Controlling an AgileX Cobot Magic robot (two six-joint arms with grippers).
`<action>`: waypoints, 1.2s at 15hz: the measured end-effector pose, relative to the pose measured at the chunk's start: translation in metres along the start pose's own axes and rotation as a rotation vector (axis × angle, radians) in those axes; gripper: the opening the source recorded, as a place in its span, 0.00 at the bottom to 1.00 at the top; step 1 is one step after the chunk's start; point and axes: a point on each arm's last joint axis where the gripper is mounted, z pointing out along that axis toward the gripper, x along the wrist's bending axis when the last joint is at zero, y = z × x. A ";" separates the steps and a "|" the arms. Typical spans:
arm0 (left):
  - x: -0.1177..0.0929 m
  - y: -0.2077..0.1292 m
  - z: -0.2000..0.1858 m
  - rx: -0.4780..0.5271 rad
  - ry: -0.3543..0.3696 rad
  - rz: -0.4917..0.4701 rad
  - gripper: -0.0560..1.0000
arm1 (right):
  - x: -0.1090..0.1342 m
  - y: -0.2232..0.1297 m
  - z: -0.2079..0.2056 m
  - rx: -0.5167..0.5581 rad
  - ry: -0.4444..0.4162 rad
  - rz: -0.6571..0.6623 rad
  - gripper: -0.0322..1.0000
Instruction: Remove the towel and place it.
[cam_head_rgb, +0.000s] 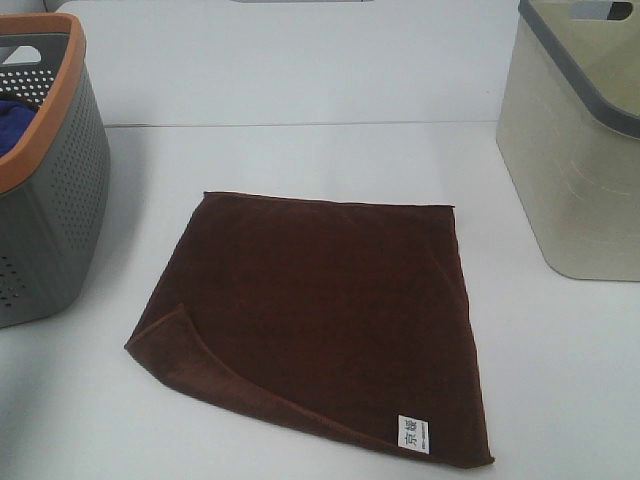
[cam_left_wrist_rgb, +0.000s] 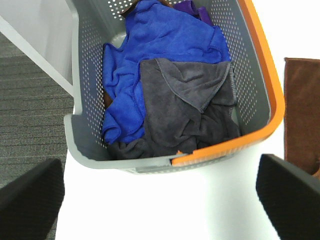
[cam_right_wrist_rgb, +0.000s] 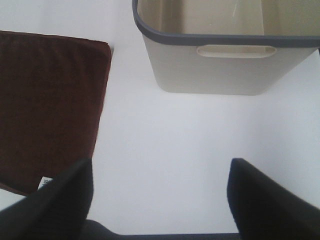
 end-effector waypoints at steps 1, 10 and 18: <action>-0.002 -0.017 -0.007 -0.007 -0.001 0.015 0.99 | -0.002 -0.018 -0.013 -0.042 -0.002 -0.004 0.75; -0.015 -0.143 -0.055 -0.288 0.051 0.092 0.99 | -0.027 -0.143 -0.050 -0.339 -0.124 -0.082 0.75; -0.038 -0.204 -0.072 -0.337 -0.112 0.159 0.99 | -0.027 -0.163 -0.024 -0.267 -0.108 -0.117 0.75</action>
